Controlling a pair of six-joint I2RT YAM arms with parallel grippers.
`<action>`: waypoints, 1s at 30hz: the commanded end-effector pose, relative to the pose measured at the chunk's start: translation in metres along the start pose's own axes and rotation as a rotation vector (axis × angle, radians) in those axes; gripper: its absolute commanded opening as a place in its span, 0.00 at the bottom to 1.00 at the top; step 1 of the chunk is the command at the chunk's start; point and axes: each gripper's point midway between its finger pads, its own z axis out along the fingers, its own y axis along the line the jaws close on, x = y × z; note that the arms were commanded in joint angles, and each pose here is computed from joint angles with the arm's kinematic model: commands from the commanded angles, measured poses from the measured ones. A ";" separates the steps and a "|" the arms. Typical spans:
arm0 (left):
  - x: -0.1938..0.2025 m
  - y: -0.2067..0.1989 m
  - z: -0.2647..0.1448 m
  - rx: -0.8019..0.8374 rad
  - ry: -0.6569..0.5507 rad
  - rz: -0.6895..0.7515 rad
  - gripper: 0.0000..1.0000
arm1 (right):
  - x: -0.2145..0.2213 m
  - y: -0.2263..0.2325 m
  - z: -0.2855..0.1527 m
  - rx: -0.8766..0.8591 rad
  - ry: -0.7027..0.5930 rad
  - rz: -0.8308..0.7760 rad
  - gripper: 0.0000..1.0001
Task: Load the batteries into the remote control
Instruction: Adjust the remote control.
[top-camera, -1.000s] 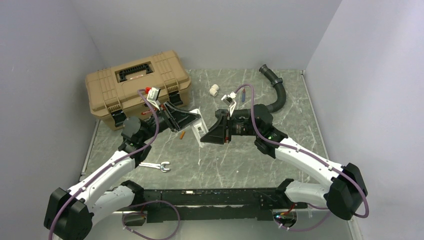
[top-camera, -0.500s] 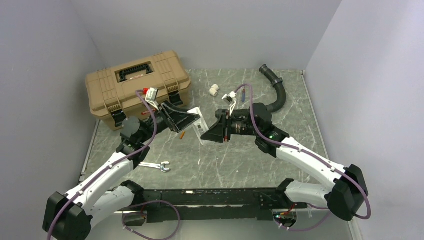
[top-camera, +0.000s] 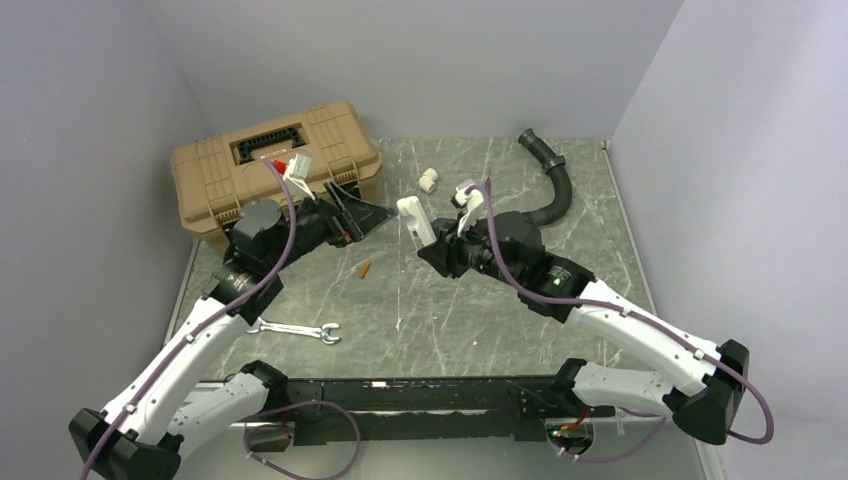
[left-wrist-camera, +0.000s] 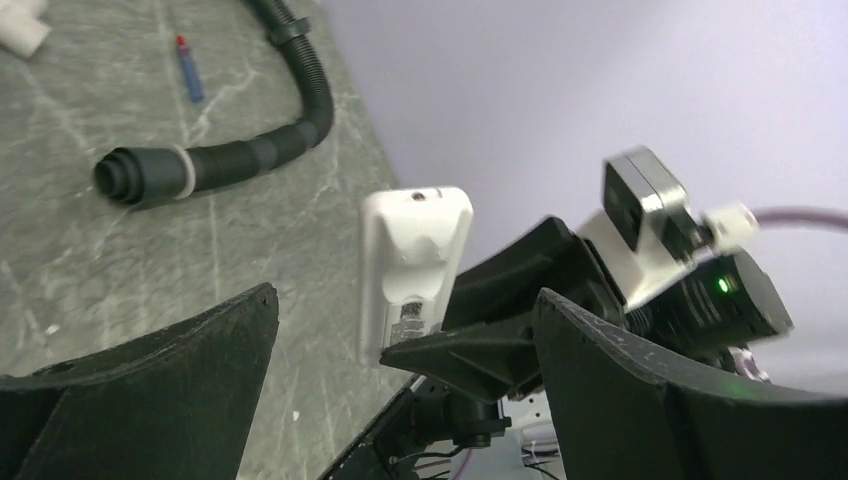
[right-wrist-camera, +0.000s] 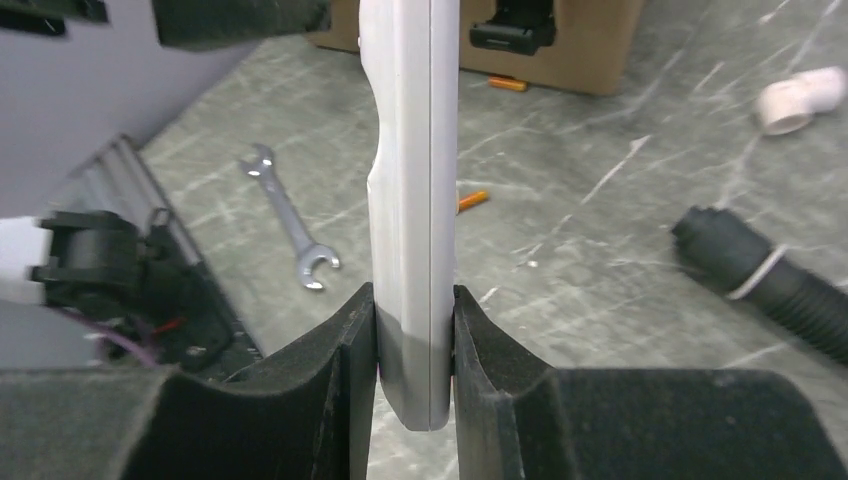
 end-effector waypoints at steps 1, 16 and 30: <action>-0.005 0.018 -0.008 -0.183 0.022 -0.003 0.99 | -0.023 -0.023 -0.012 0.204 -0.095 -0.220 0.00; -0.004 0.007 -0.003 -0.229 0.057 -0.241 0.93 | -0.007 -0.030 -0.004 0.399 -0.037 -0.622 0.00; 0.006 -0.002 0.007 -0.175 0.111 -0.374 0.91 | -0.014 -0.016 -0.004 0.481 -0.074 -0.820 0.00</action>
